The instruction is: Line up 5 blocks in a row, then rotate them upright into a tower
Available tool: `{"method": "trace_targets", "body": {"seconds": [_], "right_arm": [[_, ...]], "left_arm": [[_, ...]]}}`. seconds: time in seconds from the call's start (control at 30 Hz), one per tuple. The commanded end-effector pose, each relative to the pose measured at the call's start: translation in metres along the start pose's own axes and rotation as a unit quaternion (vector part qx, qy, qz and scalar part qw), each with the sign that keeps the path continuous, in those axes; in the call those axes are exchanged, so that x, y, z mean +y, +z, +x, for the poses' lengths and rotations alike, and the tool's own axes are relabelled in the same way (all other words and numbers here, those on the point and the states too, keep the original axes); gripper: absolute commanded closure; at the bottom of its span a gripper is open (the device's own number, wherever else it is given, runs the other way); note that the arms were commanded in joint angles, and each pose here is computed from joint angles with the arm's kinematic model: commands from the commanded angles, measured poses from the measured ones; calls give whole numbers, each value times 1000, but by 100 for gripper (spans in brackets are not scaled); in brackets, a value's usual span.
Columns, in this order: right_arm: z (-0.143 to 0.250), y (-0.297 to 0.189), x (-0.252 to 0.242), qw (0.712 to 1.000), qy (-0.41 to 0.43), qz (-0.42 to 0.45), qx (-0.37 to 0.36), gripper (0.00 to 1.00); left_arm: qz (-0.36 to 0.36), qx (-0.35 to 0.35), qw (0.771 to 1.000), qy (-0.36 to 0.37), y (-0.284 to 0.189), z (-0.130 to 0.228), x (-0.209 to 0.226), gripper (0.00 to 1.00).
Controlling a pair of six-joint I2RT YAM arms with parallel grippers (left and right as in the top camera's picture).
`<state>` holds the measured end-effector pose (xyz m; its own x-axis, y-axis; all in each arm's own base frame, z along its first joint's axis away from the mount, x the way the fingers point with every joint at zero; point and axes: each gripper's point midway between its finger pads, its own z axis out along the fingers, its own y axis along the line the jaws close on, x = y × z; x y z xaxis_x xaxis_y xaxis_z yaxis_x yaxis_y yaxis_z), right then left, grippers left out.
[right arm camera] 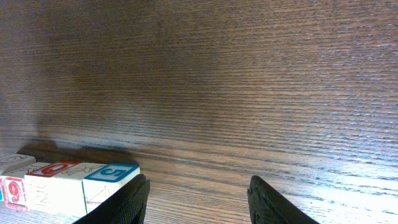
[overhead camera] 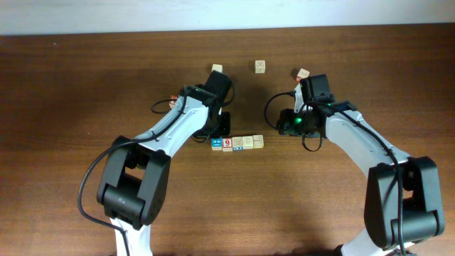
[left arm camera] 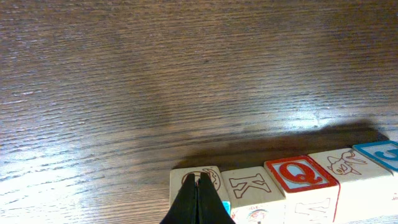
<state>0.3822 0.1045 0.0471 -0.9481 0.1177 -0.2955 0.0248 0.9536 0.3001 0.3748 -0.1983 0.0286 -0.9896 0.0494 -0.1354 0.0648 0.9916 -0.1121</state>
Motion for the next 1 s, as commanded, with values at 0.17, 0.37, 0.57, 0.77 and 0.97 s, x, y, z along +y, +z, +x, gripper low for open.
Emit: {"method": "trace_targets", "body": {"seconds": [0.17,0.37,0.57,0.77,0.97], "right_arm": [[-2,-1,-3,1000,5,7,-5,48],[-2,-1,-3,1000,5,7,-5,48],[-2,-1,-3,1000,5,7,-5,48],[-2,-1,-3,1000,5,7,-5,48],[-2,-1,-3,1000,5,7,-5,48]], "left_arm": [[1,17,1000,-6,8,9,-1,100],[1,21,1000,-7,8,11,-1,100],[3,23,1000,-7,8,12,-1,100],[3,26,1000,-2,8,15,-5,100],[1,1,1000,2,3,-1,-4,99]]}}
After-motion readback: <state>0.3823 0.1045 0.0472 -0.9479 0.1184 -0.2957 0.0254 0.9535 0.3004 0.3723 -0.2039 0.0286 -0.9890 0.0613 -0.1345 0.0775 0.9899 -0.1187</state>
